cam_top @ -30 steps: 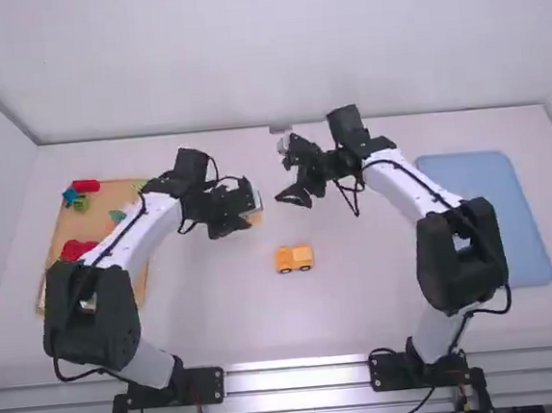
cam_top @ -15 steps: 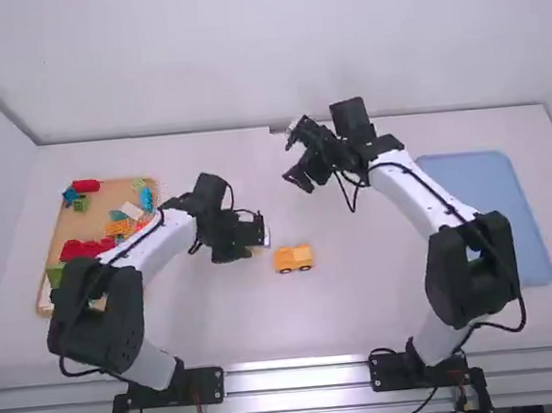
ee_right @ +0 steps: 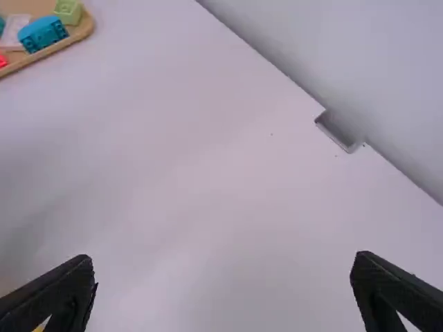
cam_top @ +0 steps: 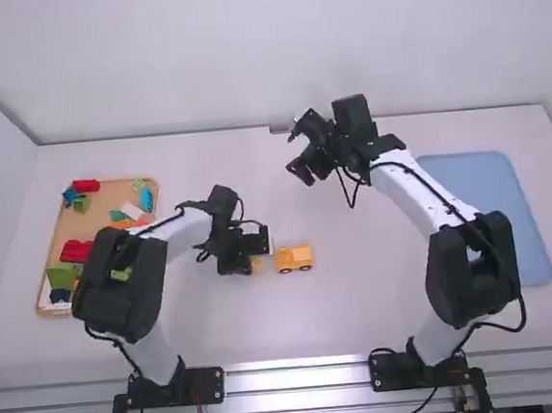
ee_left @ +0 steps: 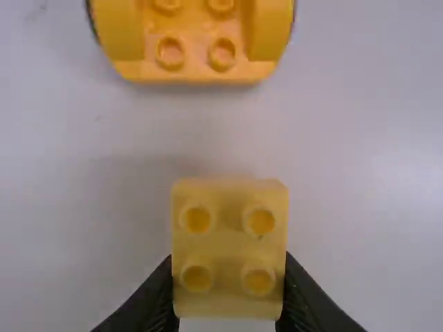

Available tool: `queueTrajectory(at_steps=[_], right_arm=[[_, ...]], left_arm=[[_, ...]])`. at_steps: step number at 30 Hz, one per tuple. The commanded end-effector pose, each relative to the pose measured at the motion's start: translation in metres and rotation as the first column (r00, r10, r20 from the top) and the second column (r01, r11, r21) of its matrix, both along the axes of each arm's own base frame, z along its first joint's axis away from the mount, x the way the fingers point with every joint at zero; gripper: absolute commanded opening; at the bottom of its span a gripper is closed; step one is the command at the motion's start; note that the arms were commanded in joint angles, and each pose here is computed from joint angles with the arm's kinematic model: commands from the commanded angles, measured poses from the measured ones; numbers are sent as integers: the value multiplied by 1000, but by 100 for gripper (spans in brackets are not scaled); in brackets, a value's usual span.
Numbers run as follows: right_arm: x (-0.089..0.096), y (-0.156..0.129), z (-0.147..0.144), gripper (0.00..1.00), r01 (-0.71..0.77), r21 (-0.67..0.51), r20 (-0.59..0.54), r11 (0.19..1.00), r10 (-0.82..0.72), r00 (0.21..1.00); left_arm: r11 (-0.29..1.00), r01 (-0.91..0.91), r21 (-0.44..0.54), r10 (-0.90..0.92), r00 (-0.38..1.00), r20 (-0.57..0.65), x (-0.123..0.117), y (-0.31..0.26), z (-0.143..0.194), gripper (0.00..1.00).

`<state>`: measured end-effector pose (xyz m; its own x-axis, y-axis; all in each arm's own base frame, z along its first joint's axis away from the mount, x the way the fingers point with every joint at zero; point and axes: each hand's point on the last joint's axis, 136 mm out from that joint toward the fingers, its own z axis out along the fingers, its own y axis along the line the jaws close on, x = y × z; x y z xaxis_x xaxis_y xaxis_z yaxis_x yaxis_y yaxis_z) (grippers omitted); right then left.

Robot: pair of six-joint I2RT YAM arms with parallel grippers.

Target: Assemble lego blocks to make yellow taxi

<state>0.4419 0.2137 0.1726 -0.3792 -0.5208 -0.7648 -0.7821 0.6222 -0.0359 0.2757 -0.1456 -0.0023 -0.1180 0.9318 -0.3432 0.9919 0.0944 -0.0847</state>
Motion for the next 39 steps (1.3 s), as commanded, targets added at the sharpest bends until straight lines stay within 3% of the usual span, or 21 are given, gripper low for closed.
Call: queueTrajectory(at_steps=[1, 11, 16, 20, 21, 23, 25, 26, 27, 33, 36, 39], right_arm=[[-2, -3, 7, 98, 21, 3, 11, 1000, -21, 1000], [-1, -4, 7, 98, 24, 0, 10, 1000, -24, 1000], [-2, -4, 6, 98, 24, -1, 8, 1000, -24, 1000], [-2, -4, 6, 99, 24, -1, 8, 1000, -24, 1000], [-2, -4, 6, 98, 24, -1, 7, 1000, -24, 1000], [-2, -3, 6, 98, 23, -2, 8, 1000, -23, 1000], [-2, -4, 6, 98, 25, -1, 8, 1000, -25, 1000], [-2, -4, 6, 99, 25, -1, 8, 1000, -25, 1000], [-2, -3, 6, 99, 23, -1, 8, 1000, -23, 1000], [2, -3, 10, 98, 21, 2, 35, 1000, -21, 999], [7, -8, 12, 99, 49, -16, 55, 999, -48, 997], [5, -15, 15, 99, 63, -30, 53, 998, -62, 997]], left_arm=[[1000, -10, -24, 10, 1000, 8, 7, -5, 5, 2], [1000, -11, -8, 11, 999, 33, 5, 0, -14, 10], [1000, -11, -9, 11, 1000, 23, 3, 0, -14, 21], [1000, -11, -2, 11, 1000, 16, 0, 1, -15, 44], [1000, -11, -1, 11, 1000, 16, 0, 1, -15, 45], [1000, -11, 1, 11, 1000, 19, 0, 2, -17, 60], [1000, -11, 1, 11, 1000, 18, -1, 2, -17, 64], [1000, -11, 1, 11, 1000, 20, 0, 2, -17, 76], [1000, -11, 2, 11, 1000, 19, 0, 2, -17, 99], [996, 75, 42, -79, 992, 96, 21, 4, 4, 99], [997, 70, 27, -72, 989, 131, 40, -2, 36, 99], [997, 50, -62, -41, 989, 140, 57, -18, 83, 99]])
